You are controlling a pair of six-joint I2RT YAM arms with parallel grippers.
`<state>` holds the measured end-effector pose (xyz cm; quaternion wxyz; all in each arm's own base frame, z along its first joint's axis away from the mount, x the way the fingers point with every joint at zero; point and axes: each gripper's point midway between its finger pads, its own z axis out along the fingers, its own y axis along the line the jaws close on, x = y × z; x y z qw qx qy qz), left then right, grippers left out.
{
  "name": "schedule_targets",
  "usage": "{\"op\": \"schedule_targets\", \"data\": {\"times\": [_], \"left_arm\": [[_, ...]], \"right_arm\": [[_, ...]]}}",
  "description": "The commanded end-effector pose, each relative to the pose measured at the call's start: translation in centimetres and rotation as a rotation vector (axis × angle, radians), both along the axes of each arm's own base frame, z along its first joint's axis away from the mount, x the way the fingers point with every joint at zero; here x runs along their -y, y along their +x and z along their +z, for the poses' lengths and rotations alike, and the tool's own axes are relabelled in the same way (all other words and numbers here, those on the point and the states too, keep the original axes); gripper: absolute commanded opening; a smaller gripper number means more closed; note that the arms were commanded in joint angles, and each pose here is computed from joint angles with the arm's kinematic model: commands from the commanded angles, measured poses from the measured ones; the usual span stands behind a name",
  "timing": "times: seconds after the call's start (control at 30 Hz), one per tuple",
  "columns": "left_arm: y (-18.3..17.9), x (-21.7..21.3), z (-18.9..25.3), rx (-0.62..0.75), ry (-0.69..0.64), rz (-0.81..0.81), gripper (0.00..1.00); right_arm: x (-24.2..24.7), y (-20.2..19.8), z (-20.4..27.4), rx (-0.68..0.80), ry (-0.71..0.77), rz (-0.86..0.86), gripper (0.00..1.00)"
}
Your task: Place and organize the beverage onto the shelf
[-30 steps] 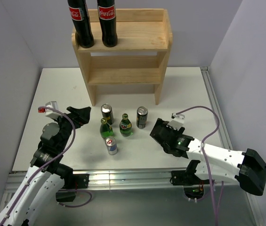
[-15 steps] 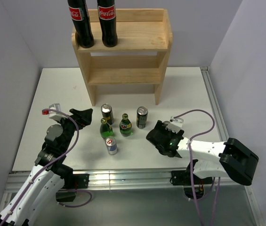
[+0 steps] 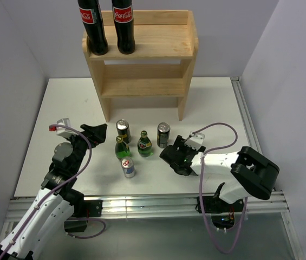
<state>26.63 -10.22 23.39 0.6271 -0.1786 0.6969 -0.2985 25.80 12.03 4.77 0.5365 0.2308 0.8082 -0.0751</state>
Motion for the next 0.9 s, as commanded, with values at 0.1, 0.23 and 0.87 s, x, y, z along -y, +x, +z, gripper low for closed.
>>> {"op": "schedule_targets", "data": {"times": [0.1, 0.23, 0.87], "left_arm": [[-0.2, 0.1, 1.4, 0.054, -0.019, -0.008, 0.98], [0.0, 0.3, 1.3, 0.049, -0.013, -0.012, 0.98], [0.3, -0.2, 1.0, 0.042, -0.015, 0.019, 0.98]], "right_arm": [[0.3, 1.3, 0.4, 0.079, -0.005, -0.076, 0.78], [0.5, 1.5, 0.4, 0.083, -0.02, -0.088, 0.63], [-4.6, 1.0, 11.8, 0.144, -0.016, 0.074, 0.0]]}}
